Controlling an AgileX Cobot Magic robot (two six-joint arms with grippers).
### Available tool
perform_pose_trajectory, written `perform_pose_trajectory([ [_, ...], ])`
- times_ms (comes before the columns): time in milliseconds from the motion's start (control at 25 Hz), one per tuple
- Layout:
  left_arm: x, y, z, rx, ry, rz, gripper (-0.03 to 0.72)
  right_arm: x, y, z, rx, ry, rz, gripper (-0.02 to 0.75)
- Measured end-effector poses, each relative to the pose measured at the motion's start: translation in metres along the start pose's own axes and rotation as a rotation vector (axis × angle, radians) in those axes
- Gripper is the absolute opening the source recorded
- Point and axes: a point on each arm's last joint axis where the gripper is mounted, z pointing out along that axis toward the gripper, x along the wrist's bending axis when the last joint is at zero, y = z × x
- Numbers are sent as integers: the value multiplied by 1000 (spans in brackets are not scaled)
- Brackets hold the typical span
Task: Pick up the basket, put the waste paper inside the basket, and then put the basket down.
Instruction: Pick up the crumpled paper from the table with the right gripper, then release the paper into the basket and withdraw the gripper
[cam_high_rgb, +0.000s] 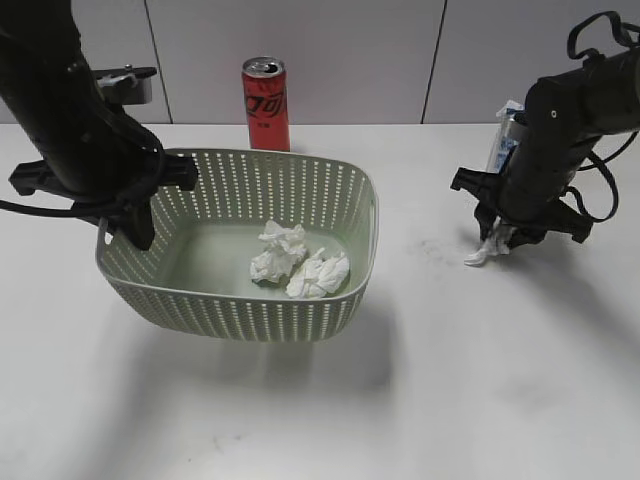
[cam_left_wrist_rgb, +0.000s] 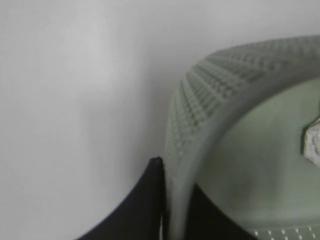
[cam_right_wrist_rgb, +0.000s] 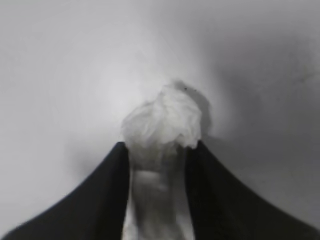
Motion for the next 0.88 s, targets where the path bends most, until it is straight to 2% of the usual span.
perform_pose_trajectory([
  [120,0,0,0,0,-1,-1,5,-2,-2,0,20,-27,-5,98],
  [200,0,0,0,1,-1,-1,5,-3,-2,-2,24,-31,-18,23],
  [320,0,0,0,4,-1,-1,5,-2,0,-16,15,-17,-57,6],
  [400,0,0,0,4,-1,0,5,4,5,-39,-33,39,-129,5],
  [640,-1,-1,0,12,-12,-8,5,28,10,-163,-317,351,-507,5],
  [760,-1,-1,0,11,-14,-10,5,42,-14,-221,-440,514,-736,5],
  [880,-2,-1,0,12,-25,-18,5,57,-51,-260,-530,629,-990,5],
])
